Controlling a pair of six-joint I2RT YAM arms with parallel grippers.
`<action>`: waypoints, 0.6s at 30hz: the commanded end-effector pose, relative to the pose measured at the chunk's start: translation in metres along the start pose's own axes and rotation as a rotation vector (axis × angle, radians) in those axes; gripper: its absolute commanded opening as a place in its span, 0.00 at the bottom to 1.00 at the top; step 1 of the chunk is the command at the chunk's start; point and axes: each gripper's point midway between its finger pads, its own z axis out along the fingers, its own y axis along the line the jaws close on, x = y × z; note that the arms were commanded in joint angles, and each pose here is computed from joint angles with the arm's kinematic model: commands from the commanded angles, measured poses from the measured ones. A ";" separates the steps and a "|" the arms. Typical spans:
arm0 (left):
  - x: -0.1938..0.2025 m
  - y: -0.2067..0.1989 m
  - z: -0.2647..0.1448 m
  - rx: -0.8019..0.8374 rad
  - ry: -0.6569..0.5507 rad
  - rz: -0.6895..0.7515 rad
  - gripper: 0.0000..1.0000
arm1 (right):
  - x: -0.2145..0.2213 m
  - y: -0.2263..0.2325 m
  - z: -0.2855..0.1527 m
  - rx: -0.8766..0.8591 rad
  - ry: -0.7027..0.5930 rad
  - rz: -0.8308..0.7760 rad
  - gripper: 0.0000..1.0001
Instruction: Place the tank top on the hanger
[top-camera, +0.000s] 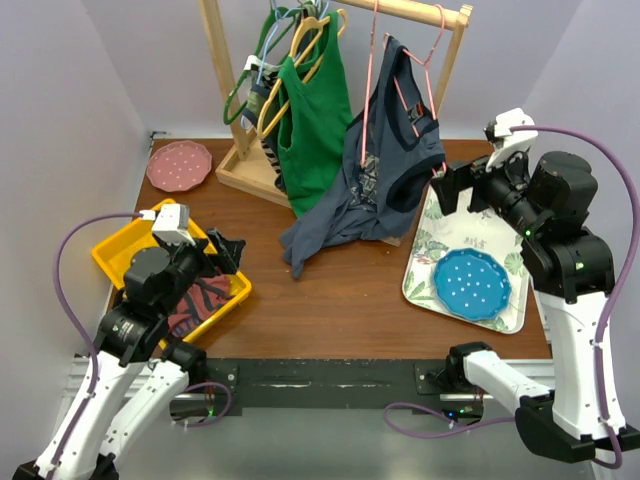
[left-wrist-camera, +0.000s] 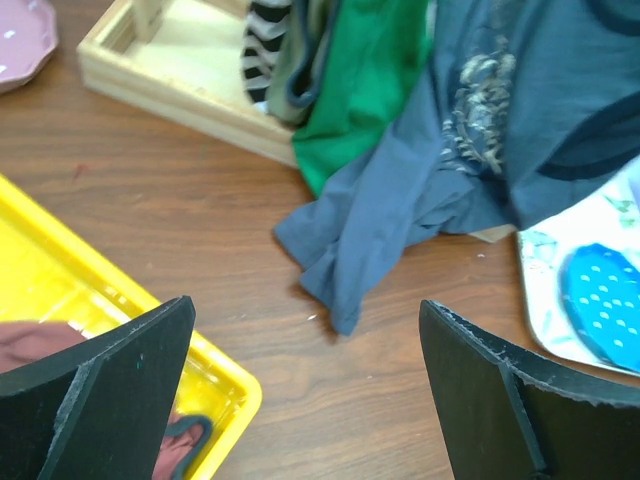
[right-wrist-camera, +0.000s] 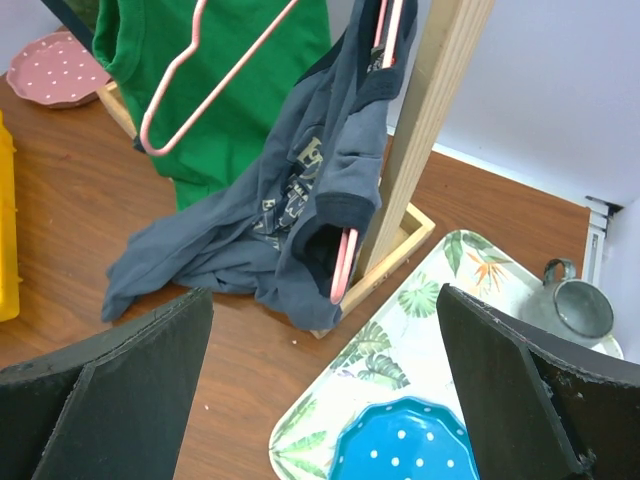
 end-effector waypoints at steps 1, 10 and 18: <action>0.006 0.022 0.004 -0.109 -0.026 -0.039 1.00 | -0.004 0.009 -0.002 -0.055 -0.022 -0.013 0.99; 0.057 0.058 0.023 -0.268 0.023 -0.169 1.00 | 0.032 0.060 -0.007 -0.421 0.037 -0.251 0.99; 0.127 0.134 0.013 -0.791 0.129 -0.369 0.87 | 0.096 0.091 0.001 -0.647 0.123 -0.228 0.99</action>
